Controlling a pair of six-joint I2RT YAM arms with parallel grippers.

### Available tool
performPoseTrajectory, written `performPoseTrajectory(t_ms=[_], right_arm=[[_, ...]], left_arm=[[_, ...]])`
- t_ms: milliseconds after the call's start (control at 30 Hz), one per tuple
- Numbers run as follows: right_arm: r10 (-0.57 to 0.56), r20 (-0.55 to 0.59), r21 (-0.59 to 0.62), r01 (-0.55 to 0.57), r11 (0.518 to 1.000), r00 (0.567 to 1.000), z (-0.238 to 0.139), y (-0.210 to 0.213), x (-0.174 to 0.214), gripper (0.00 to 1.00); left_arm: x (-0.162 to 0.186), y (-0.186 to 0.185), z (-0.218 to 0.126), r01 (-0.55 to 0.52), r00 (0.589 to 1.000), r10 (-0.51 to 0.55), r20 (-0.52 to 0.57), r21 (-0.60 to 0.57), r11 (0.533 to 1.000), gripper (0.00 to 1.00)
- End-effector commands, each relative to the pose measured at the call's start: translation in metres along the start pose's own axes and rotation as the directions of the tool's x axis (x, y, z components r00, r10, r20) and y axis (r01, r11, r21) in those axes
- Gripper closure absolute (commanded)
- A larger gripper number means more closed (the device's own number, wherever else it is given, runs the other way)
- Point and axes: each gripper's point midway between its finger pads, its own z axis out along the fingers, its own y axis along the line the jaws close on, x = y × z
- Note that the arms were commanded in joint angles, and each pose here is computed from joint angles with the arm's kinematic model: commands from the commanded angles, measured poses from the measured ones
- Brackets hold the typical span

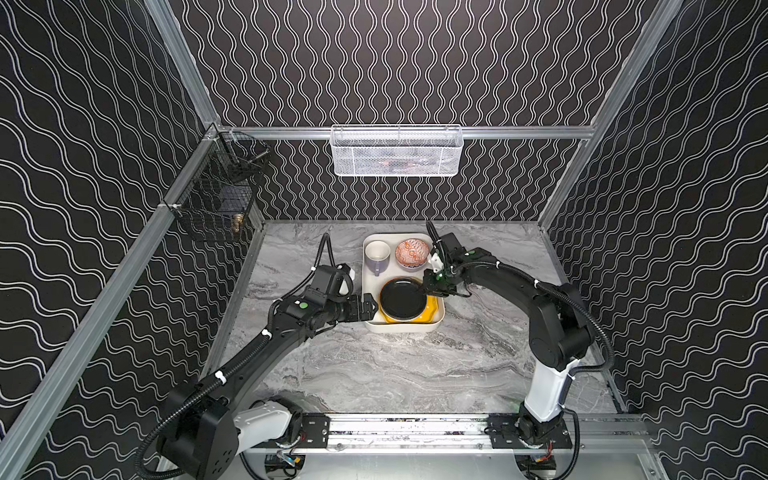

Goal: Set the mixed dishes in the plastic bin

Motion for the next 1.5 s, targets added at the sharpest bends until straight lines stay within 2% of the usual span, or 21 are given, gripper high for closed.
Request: performPoseTrajectory(t_ms=[0,200,300,500,700,767,867,1033,1100,1300,1467], right_arm=[[-0.009,-0.012,0.028,0.009,1.000,1.000,-0.001,-0.005,0.002,0.67],[-0.025,0.006,0.048,0.024,0.999,1.000,-0.017,-0.006,0.003,0.66],[-0.055,0.051,0.082,0.050,0.995,0.997,-0.037,-0.009,0.003,0.58],[-0.108,0.180,0.164,0.078,0.983,0.978,-0.088,-0.023,0.010,0.36],[-0.085,0.244,0.240,0.025,0.971,0.966,-0.115,-0.050,0.032,0.24],[-0.081,0.266,0.251,0.012,0.968,0.961,-0.117,-0.058,0.041,0.28],[-0.072,0.285,0.252,-0.002,0.968,0.956,-0.112,-0.066,0.050,0.56],[-0.038,0.250,0.221,-0.019,0.975,0.967,-0.095,-0.068,0.059,0.71],[-0.038,0.262,0.190,-0.013,0.982,0.964,-0.093,-0.062,0.057,0.71],[-0.038,0.240,0.151,0.002,0.988,0.970,-0.080,-0.057,0.062,0.70],[-0.056,0.221,0.148,0.023,0.989,0.974,-0.069,-0.050,0.058,0.62]], left_arm=[[-0.002,-0.002,0.001,-0.019,1.000,0.019,0.009,0.022,1.000,0.01],[-0.001,0.001,0.001,-0.017,1.000,0.016,0.012,0.012,1.000,0.01],[-0.001,0.007,0.002,-0.015,1.000,0.016,0.015,-0.014,1.000,0.01],[-0.005,0.030,-0.003,-0.031,0.998,0.038,0.047,-0.142,0.989,0.01],[-0.002,0.040,-0.009,-0.021,0.997,0.034,0.066,-0.195,0.980,0.01],[0.000,0.044,-0.009,-0.011,0.996,0.027,0.080,-0.198,0.980,0.01],[0.007,0.049,0.000,0.007,0.998,0.007,0.067,-0.199,0.980,0.04],[0.010,0.051,0.018,0.055,0.998,-0.046,0.052,-0.185,0.981,0.17],[0.011,0.053,0.023,0.073,0.997,-0.064,0.053,-0.185,0.980,0.21],[0.000,0.052,0.027,0.106,0.991,-0.090,0.097,-0.178,0.978,0.23],[-0.008,0.050,0.039,0.106,0.992,-0.091,0.088,-0.181,0.978,0.23]])
